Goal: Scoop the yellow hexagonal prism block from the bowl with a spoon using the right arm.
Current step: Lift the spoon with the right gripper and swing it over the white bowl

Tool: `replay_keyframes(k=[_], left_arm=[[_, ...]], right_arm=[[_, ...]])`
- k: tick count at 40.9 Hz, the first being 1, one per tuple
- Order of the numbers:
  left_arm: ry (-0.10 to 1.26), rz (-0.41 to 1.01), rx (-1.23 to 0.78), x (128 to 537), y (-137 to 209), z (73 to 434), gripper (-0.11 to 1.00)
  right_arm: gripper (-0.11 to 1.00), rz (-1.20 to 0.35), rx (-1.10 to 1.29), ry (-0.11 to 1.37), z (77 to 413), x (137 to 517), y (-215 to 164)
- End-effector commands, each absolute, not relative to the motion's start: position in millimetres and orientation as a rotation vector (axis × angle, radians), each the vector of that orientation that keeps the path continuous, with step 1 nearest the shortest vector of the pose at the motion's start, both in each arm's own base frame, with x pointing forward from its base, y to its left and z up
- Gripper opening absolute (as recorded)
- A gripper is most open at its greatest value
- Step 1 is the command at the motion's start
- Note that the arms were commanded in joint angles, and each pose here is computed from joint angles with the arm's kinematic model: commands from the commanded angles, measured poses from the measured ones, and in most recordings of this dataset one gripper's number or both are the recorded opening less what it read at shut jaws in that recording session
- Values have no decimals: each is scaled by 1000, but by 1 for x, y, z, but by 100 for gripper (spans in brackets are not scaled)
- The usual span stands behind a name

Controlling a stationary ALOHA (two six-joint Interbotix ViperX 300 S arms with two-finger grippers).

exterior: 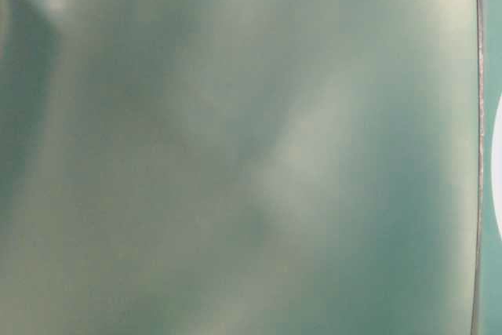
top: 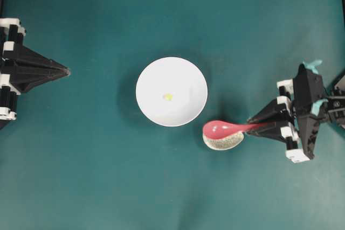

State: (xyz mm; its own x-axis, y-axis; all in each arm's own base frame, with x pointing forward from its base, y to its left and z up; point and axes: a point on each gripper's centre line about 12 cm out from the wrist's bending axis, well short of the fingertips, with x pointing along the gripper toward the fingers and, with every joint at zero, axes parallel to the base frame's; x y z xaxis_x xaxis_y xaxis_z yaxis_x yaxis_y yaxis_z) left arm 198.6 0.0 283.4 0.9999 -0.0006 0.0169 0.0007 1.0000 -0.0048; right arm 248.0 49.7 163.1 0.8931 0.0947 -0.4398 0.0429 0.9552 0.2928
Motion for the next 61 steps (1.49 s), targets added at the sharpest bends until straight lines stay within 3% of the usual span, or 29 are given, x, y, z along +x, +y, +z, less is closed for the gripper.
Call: replay_keyframes(k=[1, 26, 45, 61], left_arm=[[-48, -3, -3, 201, 0, 295, -1], [-49, -3, -2, 201, 0, 295, -1], [-49, -3, 0, 201, 0, 295, -1], [-49, -1, 0, 201, 0, 295, -1]], right_arm=[[22, 22, 328, 452, 181, 257, 46], [22, -90, 448, 629, 227, 295, -2], [22, -96, 546, 914, 240, 337, -24], [22, -183, 577, 1161, 232, 359, -34]])
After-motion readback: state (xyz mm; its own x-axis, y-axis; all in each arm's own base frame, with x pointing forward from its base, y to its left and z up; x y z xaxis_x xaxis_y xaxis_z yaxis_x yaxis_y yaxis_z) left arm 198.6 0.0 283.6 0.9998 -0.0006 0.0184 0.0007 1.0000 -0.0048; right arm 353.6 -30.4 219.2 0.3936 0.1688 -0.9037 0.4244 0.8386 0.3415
